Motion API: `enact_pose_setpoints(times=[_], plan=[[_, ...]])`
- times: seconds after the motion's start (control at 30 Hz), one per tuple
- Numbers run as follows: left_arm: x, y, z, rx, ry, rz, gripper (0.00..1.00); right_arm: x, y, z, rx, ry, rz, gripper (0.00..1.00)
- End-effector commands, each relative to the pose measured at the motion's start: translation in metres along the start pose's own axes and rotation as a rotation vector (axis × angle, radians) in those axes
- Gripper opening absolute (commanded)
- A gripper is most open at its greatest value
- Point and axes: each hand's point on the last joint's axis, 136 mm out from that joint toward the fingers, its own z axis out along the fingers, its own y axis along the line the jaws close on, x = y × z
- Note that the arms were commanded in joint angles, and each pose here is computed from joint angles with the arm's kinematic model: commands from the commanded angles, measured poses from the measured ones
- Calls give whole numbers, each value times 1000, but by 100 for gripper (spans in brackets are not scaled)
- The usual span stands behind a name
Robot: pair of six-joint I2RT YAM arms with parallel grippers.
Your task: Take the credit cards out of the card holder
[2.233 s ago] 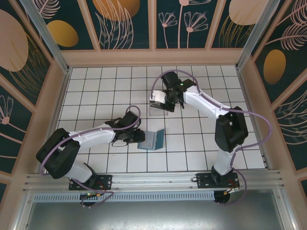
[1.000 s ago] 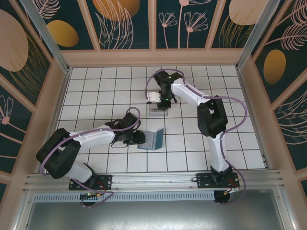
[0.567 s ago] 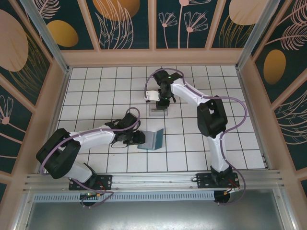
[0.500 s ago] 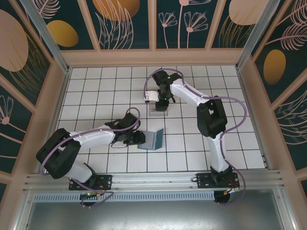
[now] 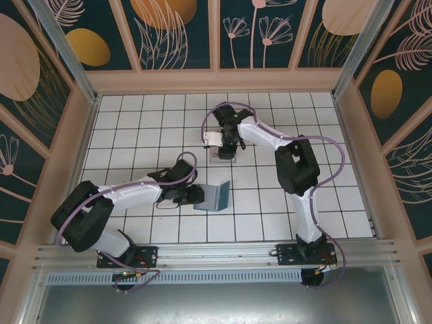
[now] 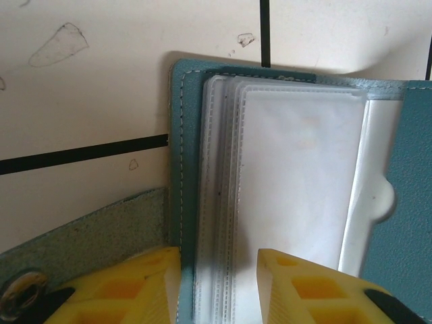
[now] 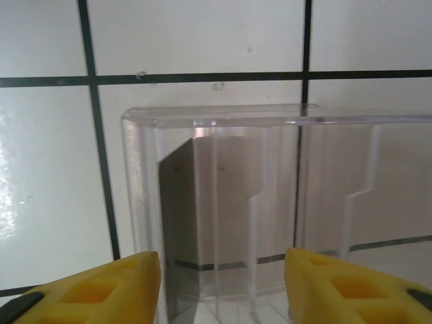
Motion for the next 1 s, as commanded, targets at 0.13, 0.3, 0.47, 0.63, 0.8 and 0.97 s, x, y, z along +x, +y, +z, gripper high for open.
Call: enact_pose_setpoints(times=[0.13,0.3,0.47,0.63,0.8,0.97], plan=[[3,1,-4,-3,3,-5,36,-14,-28,-32,171,-51,-13,42],[3,0,-4,-6,5,-2,36,-12,-33,-33,206,-39,-20,32],[0,-2,-6,-6,-2,1,36,-12,-31,-34,208,-42,-16,32],[-9,-4,-13,-19,-40,11,35,-18,-33,-48,235,-73,38,32],[-20,-7,-25,-28,-103,7,35,-27,-34,-66,257,-134,234,33],[-27,-11,-31,-4,-132,-1,35,-43,-9,-79,199,-226,487,34]])
